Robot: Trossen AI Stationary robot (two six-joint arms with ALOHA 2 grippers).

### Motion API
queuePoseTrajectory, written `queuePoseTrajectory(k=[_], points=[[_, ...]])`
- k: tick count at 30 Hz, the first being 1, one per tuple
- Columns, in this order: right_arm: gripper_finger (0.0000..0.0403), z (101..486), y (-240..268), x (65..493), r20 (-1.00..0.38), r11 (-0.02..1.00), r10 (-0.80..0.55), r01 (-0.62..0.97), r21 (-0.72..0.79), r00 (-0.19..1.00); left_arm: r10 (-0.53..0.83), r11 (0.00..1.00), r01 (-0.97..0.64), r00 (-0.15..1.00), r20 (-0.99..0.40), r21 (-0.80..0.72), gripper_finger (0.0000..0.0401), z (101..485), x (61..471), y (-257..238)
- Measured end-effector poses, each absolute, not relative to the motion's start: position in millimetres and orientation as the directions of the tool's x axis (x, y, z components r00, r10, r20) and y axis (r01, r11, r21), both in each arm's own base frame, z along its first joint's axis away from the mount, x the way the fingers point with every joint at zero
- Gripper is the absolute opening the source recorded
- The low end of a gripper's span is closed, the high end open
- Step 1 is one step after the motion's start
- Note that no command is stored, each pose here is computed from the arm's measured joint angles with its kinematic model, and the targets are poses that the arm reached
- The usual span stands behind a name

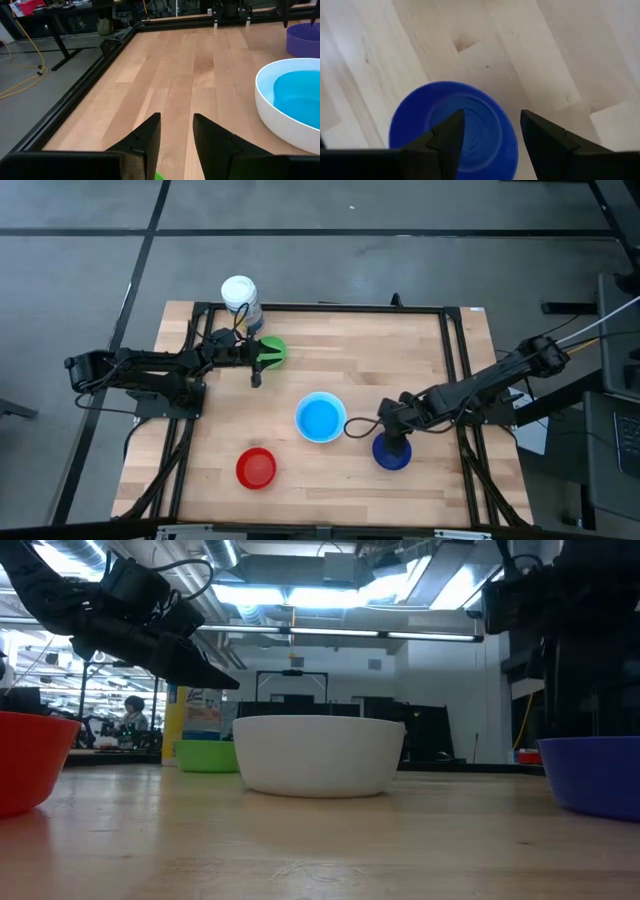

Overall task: Nest bowls inside each other
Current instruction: Stack the blue bowl on the light blue bowl

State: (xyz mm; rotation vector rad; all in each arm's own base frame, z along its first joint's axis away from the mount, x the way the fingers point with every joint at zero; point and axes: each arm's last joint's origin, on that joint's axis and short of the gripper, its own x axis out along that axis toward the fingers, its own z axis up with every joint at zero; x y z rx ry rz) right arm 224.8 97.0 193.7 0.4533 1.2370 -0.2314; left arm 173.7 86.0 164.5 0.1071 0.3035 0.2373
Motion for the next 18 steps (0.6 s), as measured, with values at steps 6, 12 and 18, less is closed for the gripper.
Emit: queuePoseTrajectory(k=[6, 12, 18], points=[[0.0192, 182, 100, 231, -0.955, 0.895, 0.064, 0.406, 0.184, 0.291, 0.247, 0.967, -0.215, 0.927, -0.283, 0.14, 0.0111, 164, 174, 86], [0.0205, 175, 102, 235, -0.958, 0.906, 0.074, 0.383, 0.181, 0.278, 0.247, 0.967, -0.215, 0.927, -0.283, 0.14, 0.0111, 164, 174, 86], [0.0204, 169, 101, 235, -0.955, 0.907, 0.076, 0.377, 0.185, 0.287, 0.247, 0.967, -0.215, 0.926, -0.284, 0.14, 0.0111, 164, 174, 86]])
